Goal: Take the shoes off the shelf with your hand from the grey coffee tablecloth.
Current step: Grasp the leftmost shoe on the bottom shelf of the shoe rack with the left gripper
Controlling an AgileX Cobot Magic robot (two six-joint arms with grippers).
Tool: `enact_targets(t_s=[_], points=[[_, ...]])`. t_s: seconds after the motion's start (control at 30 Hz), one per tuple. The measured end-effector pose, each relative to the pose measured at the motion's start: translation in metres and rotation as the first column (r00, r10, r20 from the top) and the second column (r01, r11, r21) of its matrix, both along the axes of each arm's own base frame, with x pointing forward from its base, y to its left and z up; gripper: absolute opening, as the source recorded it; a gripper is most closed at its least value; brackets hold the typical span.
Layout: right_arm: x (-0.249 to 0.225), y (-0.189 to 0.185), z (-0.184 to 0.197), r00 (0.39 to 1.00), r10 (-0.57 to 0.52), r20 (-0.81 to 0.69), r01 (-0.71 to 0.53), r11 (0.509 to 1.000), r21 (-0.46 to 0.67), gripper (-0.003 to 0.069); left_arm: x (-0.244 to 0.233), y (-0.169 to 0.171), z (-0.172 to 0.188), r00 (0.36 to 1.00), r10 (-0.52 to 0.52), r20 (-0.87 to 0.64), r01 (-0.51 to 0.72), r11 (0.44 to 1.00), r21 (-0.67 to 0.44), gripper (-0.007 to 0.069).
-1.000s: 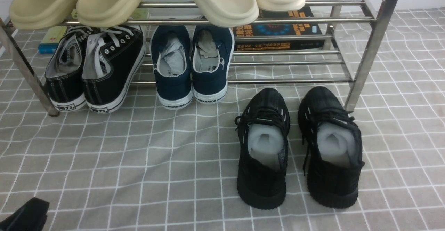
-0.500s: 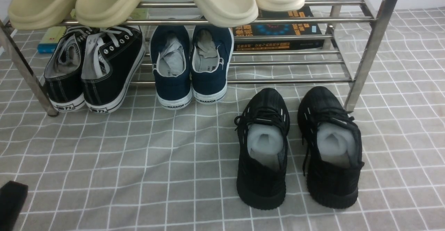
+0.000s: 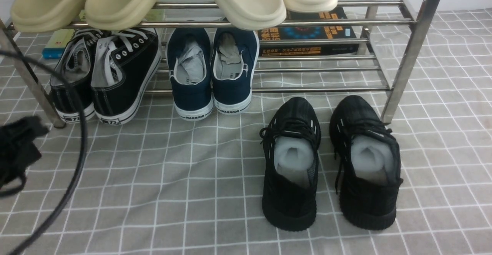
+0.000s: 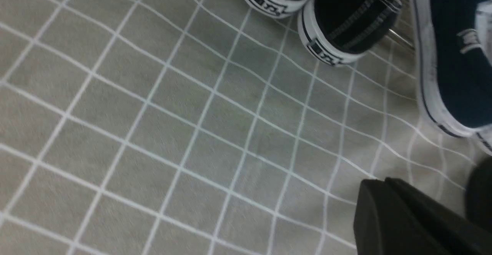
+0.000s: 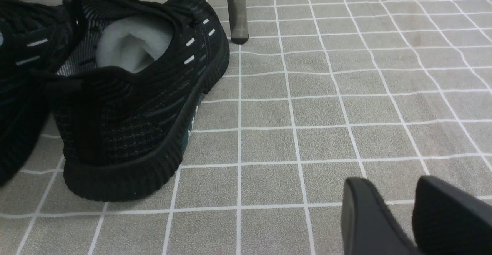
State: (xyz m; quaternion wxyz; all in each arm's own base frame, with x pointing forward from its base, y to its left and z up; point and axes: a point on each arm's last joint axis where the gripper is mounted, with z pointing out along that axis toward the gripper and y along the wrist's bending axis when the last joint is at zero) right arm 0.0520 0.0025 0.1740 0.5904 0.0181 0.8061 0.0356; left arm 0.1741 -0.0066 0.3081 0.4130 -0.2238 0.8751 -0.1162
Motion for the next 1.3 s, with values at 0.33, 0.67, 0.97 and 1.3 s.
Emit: enact_targets(t_s=[0.33, 0.67, 0.97, 1.3], points=[[0.0, 0.0, 0.0, 1.0, 0.0, 0.0, 0.0, 1.0, 0.0, 0.0229, 0.104, 0.0, -0.022, 0.998, 0.048, -0.036, -0.047, 0.998, 0.036, 0.0293], [0.0, 0.0, 0.0, 1.0, -0.001, 0.0, 0.001, 1.0, 0.002, 0.0237, 0.137, 0.031, -0.019, 0.976, 0.218, -0.019, -0.218, 0.976, -0.022, 0.0383], [0.0, 0.0, 0.0, 1.0, -0.002, 0.0, 0.002, 1.0, 0.002, 0.0237, 0.182, 0.051, -0.013, 0.945, 0.301, -0.128, -0.305, 0.952, -0.012, 0.0386], [0.0, 0.0, 0.0, 1.0, -0.002, 0.0, 0.002, 1.0, 0.002, 0.0239, 0.2, 0.048, -0.047, 0.93, 0.287, -0.229, -0.305, 0.951, -0.047, 0.0384]])
